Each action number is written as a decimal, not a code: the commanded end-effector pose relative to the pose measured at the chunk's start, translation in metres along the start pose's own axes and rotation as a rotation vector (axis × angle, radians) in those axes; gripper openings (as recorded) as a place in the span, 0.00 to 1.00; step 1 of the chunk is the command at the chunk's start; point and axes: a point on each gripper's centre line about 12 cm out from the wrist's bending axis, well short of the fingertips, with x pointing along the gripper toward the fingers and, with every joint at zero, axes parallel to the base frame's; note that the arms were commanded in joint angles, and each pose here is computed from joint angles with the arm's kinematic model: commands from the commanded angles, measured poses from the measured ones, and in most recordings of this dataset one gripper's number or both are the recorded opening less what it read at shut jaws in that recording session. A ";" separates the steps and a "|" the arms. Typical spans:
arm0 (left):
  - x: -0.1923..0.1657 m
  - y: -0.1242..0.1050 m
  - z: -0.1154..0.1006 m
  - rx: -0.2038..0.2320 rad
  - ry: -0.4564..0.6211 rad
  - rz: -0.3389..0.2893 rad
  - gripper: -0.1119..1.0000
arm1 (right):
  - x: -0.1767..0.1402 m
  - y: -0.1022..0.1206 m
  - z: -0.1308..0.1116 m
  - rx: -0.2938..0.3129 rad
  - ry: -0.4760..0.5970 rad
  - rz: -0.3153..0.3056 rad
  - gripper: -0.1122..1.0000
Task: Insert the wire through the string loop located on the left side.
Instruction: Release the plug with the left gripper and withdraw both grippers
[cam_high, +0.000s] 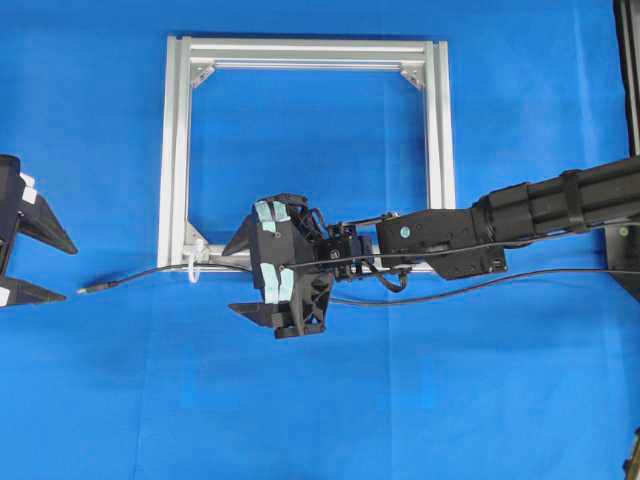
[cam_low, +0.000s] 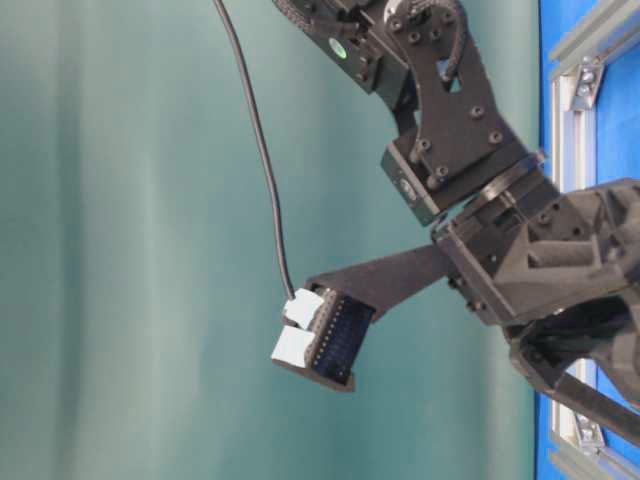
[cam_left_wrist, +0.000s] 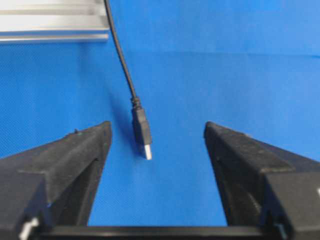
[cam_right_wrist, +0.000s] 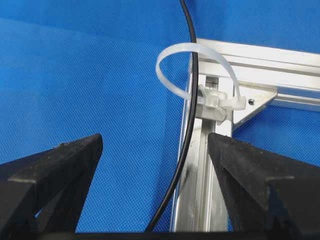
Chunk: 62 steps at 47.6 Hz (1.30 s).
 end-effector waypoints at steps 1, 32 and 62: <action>-0.002 -0.002 0.006 0.004 -0.014 -0.005 0.68 | -0.009 0.005 0.022 -0.007 -0.057 0.011 0.92; -0.045 -0.007 0.055 0.025 -0.467 -0.061 0.65 | -0.063 0.010 0.089 -0.021 -0.193 0.017 0.92; -0.060 -0.001 0.069 0.125 -0.611 -0.004 0.65 | -0.094 0.013 0.119 -0.044 -0.262 0.019 0.92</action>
